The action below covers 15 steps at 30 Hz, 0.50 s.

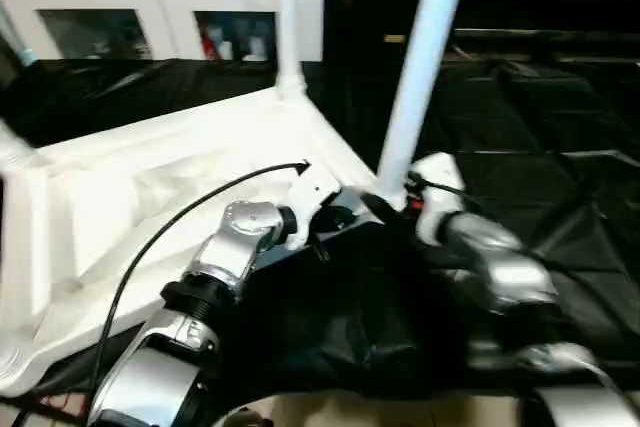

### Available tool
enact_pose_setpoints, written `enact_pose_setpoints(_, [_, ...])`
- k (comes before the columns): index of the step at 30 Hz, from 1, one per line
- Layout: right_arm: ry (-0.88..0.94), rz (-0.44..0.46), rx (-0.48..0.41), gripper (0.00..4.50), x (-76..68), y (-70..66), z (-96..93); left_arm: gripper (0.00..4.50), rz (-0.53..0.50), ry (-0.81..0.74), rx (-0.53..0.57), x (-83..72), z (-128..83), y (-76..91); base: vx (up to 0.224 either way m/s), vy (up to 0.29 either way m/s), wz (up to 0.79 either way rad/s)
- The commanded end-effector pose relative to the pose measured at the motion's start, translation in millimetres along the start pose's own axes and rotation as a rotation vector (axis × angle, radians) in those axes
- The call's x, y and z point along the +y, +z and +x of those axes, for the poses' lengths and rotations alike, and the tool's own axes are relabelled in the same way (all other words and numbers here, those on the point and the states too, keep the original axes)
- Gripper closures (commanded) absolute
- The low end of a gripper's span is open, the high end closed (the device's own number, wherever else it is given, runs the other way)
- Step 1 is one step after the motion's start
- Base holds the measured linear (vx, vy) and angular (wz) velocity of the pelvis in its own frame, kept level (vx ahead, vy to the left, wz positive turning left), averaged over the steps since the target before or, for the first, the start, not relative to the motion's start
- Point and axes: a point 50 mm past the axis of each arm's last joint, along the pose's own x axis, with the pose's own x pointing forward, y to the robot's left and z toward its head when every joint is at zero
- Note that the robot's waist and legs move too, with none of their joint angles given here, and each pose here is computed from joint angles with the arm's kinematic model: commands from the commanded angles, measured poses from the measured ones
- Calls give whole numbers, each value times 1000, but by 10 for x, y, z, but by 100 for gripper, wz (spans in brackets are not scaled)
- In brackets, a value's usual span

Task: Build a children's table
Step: Rotate leg to tighten

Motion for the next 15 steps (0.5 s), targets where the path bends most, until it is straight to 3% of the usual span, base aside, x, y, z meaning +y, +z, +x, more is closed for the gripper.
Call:
enact_pose_setpoints(1, [131, -42, -23, 69, 75, 86, -44, 450, 71, -4, -91, 16, 30, 253, 0, 0, 0])
enact_pose_setpoints(8, [169, -99, 33, 69, -117, 93, -428, 450, 82, -26, -94, 38, -7, 246, 0, 0, 0])
enact_pose_setpoints(15, [80, -91, -11, 69, -198, 162, -427, 450, 92, -83, -87, 2, -35, 213, 0, 0, 0])
